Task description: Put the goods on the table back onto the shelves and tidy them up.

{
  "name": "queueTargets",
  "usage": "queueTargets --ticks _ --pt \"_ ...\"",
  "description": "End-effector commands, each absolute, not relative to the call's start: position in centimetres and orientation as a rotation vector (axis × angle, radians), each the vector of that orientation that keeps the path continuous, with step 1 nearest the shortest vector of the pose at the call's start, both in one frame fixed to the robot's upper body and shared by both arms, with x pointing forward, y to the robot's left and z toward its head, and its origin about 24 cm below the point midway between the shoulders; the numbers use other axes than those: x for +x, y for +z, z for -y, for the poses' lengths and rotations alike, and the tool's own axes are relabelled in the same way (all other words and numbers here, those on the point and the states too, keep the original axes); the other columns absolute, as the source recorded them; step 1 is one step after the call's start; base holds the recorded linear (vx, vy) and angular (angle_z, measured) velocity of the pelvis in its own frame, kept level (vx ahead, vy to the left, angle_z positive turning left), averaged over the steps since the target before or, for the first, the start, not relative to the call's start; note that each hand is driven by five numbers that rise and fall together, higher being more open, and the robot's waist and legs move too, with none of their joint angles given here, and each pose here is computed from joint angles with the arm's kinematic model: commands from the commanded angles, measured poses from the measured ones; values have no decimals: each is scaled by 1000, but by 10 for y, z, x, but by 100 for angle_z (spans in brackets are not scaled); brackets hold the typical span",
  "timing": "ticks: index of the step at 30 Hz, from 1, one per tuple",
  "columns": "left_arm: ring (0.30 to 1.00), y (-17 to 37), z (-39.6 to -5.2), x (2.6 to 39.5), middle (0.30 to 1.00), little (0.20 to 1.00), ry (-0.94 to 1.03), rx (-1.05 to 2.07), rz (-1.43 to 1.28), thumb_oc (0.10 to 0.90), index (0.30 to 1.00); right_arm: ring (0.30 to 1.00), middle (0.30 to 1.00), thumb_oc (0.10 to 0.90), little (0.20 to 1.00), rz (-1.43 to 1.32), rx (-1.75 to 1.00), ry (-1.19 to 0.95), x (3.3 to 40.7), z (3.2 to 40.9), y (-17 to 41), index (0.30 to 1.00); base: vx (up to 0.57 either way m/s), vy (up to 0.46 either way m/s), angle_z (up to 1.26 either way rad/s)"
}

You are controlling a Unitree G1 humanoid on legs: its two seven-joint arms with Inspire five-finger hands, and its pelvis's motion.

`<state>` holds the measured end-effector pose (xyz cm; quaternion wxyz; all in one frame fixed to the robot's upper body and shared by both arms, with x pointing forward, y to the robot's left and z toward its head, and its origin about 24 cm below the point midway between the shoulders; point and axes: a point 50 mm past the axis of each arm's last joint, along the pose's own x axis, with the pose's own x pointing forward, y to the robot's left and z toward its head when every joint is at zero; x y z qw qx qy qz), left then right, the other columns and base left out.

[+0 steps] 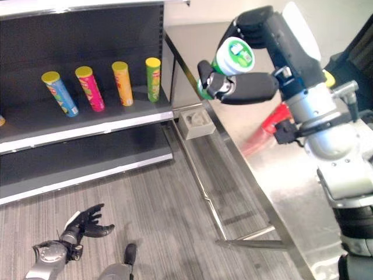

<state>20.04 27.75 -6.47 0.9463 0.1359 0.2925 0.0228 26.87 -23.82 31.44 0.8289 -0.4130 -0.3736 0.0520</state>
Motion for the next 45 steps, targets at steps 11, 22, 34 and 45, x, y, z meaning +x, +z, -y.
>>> queueTargets --ticks 11,22,34,45 --pt "900 -85 -259 168 900 900 27 177 -647 800 900 300 300 400 300 1117 -848 -34 250 232 399 300 47 19 46" --pt "900 -84 -257 171 900 900 -8 234 -646 800 900 300 300 400 300 1109 -875 -90 250 237 404 300 105 177 24" --pt "900 -67 -276 183 900 900 -22 366 -599 800 900 300 300 400 300 1063 -875 -139 266 239 403 300 105 226 8" --pt "900 -84 -267 166 900 900 -29 334 -677 800 900 300 300 400 300 935 -895 -257 287 262 411 300 159 -120 36"
